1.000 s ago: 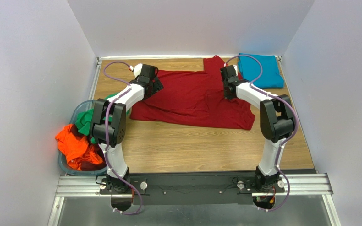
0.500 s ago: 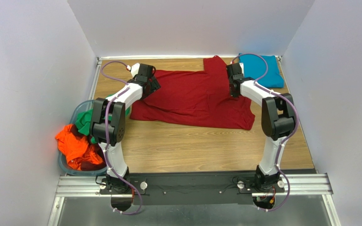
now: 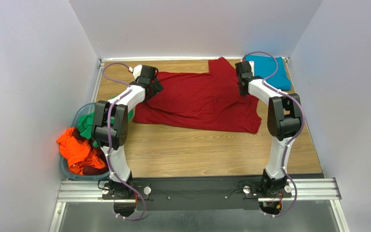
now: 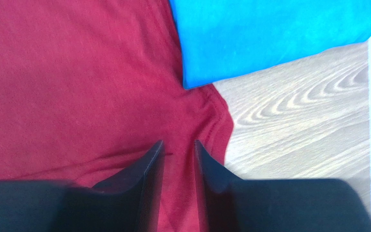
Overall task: Fold and stack the t-shirts
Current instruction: Fold the tshirt
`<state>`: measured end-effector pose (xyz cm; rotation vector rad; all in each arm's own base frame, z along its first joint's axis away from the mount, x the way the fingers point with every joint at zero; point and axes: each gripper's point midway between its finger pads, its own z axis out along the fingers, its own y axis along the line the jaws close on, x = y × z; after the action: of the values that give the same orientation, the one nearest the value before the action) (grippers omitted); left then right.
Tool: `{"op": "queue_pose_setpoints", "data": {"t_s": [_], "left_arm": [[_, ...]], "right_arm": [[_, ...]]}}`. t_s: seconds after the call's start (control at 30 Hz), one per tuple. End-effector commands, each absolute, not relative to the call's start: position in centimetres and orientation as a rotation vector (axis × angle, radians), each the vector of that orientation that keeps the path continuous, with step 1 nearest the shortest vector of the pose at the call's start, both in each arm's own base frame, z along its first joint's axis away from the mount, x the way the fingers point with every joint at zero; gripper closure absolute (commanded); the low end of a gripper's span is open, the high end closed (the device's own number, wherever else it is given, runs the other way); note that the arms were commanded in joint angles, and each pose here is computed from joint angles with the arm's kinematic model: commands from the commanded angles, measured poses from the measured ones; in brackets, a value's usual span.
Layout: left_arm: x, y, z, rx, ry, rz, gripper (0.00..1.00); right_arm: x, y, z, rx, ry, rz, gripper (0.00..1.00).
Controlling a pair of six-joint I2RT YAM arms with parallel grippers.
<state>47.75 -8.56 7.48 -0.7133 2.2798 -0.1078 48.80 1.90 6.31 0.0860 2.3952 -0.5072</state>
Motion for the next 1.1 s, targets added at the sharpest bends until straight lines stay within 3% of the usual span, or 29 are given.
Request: {"op": "queue_pose_setpoints", "data": {"t_s": [0.0, 0.03, 0.07, 0.3, 0.5, 0.77, 1.07], "left_arm": [[47.5, -7.9, 8.6, -0.707, 2.256, -0.088, 0.07], [47.3, -7.9, 8.6, -0.707, 2.256, -0.095, 0.06], [47.0, -8.2, 8.7, -0.703, 2.261, -0.118, 0.06], [42.3, -10.7, 8.9, -0.653, 2.284, -0.207, 0.05], [40.8, -11.9, 6.7, -0.618, 2.319, -0.225, 0.02], [41.8, -13.1, 5.3, -0.6, 2.332, -0.262, 0.02], [44.5, -13.5, 7.1, -0.609, 2.285, -0.254, 0.02]], "right_arm": [[49.4, 0.9, 7.6, 0.125, 2.359, -0.571, 0.44], [49.1, 1.1, 7.9, 0.132, 2.357, -0.555, 0.28], [48.8, 1.3, 8.2, 0.139, 2.361, -0.529, 0.01], [42.6, 6.0, 10.5, 0.219, 2.406, -0.064, 0.0], [36.9, 11.5, 8.6, 0.033, 2.494, 0.291, 0.0], [35.4, 13.6, 5.6, -0.038, 2.554, 0.374, 0.0], [35.1, 12.3, 4.6, -0.01, 2.567, 0.275, 0.0]]}}
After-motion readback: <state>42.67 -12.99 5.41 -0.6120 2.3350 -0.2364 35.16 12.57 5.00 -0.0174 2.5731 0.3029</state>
